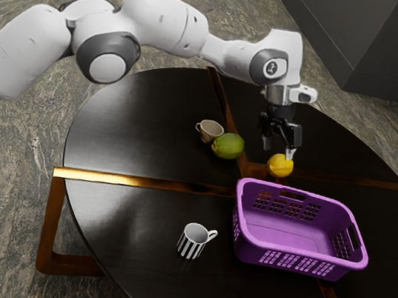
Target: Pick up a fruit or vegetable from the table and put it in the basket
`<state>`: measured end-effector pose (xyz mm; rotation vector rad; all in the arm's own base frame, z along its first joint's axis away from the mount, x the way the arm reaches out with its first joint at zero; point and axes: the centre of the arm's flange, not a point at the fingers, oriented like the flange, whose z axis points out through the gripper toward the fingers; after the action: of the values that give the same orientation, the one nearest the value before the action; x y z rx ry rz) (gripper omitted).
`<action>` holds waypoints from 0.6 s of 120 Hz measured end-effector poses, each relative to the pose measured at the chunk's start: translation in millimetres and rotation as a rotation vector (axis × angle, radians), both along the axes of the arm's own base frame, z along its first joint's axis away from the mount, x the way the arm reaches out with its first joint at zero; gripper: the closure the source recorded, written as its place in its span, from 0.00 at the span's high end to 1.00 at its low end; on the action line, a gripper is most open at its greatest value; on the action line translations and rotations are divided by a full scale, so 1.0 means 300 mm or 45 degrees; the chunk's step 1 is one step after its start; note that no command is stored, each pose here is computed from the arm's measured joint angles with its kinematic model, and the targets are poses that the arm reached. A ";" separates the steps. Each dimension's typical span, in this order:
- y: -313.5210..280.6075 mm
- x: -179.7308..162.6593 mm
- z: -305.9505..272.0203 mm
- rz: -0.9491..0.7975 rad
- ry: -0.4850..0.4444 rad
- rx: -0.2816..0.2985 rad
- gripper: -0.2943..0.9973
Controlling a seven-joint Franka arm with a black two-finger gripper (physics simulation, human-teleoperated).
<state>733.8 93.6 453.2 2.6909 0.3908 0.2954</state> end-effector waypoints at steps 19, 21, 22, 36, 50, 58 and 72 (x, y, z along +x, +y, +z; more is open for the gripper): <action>0.036 0.021 -0.055 0.077 0.035 -0.030 0.77; 0.037 0.023 -0.055 0.083 0.036 -0.032 0.77; 0.038 0.024 -0.056 0.086 0.036 -0.032 0.77; 0.032 0.036 -0.034 0.112 0.028 -0.032 0.77; 0.004 0.055 -0.046 0.125 0.028 -0.042 0.77; -0.006 0.063 -0.056 0.135 0.028 -0.046 0.77; -0.005 0.068 -0.059 0.161 0.026 -0.049 0.77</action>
<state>754.3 92.1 435.5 2.6385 0.5682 0.2934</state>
